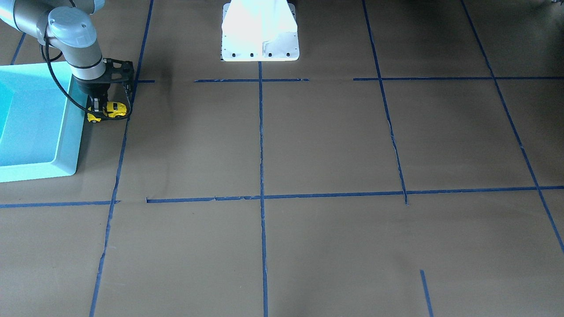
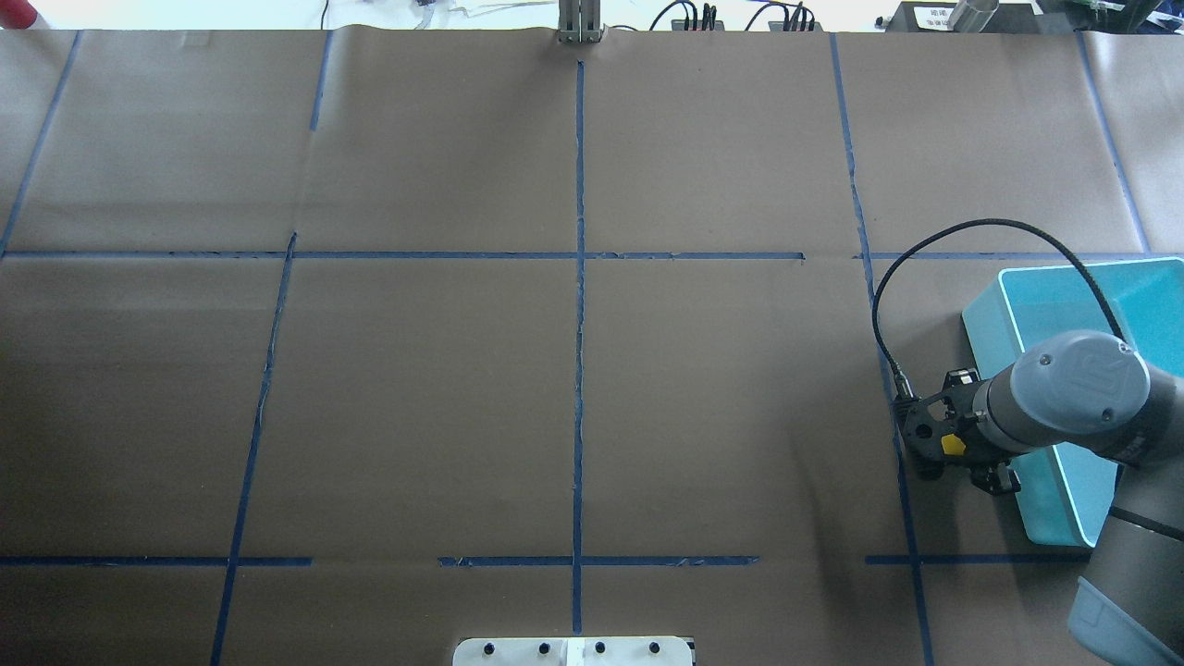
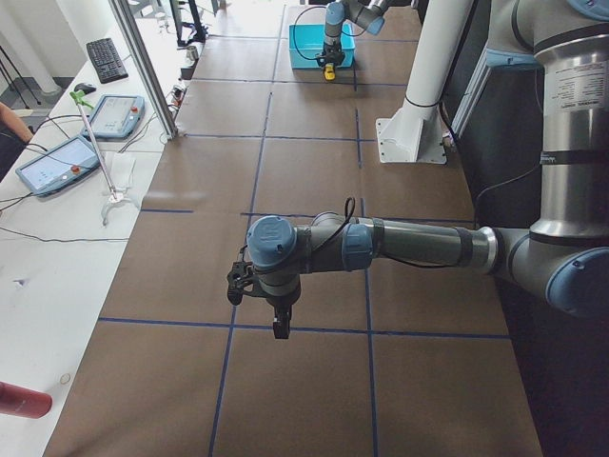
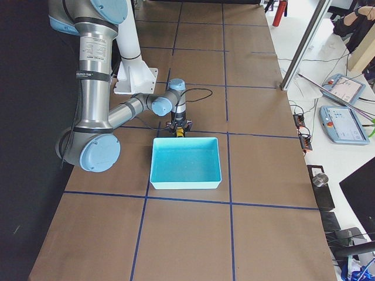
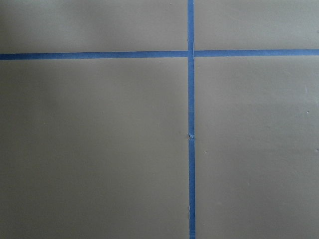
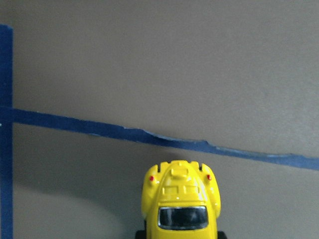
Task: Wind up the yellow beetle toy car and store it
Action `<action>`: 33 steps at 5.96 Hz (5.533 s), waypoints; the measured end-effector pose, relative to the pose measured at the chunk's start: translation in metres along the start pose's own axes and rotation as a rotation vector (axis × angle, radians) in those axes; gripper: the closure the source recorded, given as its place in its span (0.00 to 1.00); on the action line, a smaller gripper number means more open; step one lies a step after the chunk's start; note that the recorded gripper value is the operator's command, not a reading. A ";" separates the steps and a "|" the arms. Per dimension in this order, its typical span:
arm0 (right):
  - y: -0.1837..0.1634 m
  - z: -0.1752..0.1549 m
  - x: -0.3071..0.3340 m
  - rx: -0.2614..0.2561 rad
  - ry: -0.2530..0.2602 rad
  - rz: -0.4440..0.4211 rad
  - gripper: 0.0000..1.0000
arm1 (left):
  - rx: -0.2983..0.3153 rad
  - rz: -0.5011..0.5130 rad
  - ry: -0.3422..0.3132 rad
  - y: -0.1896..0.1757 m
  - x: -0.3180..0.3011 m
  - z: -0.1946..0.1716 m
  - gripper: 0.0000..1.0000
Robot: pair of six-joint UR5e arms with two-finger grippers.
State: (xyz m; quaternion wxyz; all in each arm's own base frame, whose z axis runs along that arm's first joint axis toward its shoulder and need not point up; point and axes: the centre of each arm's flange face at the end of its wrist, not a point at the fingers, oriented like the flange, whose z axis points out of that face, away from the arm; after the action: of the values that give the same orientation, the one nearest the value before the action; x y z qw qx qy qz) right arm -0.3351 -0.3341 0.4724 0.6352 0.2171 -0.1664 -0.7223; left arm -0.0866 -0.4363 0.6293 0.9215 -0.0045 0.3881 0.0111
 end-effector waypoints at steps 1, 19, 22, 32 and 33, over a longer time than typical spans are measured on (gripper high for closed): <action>-0.001 -0.032 0.013 0.008 -0.010 0.028 0.99 | 0.000 0.000 0.000 0.000 0.000 0.000 0.00; 0.179 -0.063 0.063 0.002 -0.079 0.185 0.00 | -0.002 -0.001 -0.002 0.000 -0.001 0.001 0.00; 0.349 -0.079 0.099 0.138 -0.083 0.609 0.00 | -0.002 -0.002 -0.003 0.000 -0.001 0.001 0.00; 0.448 -0.082 0.067 0.153 -0.175 1.859 0.00 | -0.003 -0.001 -0.004 0.000 -0.001 0.001 0.00; 0.448 -0.081 0.066 0.152 -0.176 1.859 0.00 | -0.003 0.000 -0.004 0.000 -0.001 0.001 0.00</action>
State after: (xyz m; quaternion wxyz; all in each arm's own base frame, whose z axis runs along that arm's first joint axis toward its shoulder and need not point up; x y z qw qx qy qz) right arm 0.0798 -0.4585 0.6279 0.9270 -0.0175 -0.3673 0.0743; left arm -0.0865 -0.4362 0.6305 0.9224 -0.0058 0.3861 0.0118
